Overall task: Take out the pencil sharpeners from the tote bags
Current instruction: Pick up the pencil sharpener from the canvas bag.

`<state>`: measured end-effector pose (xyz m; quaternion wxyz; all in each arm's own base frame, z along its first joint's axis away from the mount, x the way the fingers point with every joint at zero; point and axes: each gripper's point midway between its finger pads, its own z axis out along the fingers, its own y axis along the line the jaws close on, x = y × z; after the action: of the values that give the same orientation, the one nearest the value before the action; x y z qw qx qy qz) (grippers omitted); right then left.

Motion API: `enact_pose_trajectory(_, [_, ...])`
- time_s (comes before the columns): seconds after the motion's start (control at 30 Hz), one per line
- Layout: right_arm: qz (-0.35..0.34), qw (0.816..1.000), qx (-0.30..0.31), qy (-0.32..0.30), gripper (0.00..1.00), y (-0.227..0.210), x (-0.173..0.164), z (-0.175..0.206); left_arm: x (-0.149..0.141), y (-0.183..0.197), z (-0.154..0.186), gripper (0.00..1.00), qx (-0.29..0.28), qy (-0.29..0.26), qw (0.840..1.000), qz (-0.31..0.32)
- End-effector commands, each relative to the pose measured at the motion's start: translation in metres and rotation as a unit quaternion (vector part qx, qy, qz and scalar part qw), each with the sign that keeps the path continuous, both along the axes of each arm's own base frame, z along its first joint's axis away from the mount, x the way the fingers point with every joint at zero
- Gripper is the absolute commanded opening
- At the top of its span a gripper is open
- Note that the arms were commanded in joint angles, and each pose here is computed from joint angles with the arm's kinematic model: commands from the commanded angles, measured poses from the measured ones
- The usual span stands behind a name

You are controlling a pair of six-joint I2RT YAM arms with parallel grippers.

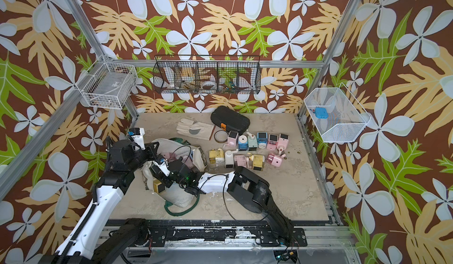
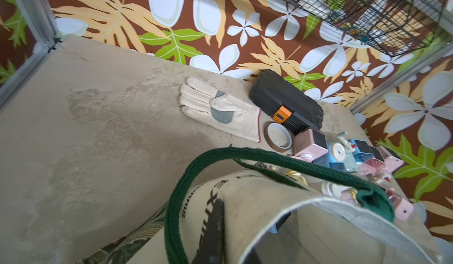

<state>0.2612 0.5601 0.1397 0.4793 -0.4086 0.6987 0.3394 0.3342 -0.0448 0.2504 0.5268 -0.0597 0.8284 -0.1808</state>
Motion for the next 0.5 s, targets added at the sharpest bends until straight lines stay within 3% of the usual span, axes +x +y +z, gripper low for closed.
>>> enact_pose_trajectory(0.0, [0.0, 0.999, 0.034, -0.031, 0.39, -0.005, -0.001, 0.028, 0.003, -0.002, 0.012, 0.0, -0.005, -0.023, 1.0, -0.006])
enact_pose_trajectory(0.47, [0.001, 0.999, 0.035, -0.033, 0.38, -0.064, -0.028, 0.044, 0.005, 0.0, 0.008, 0.0, -0.002, -0.017, 1.0, -0.001])
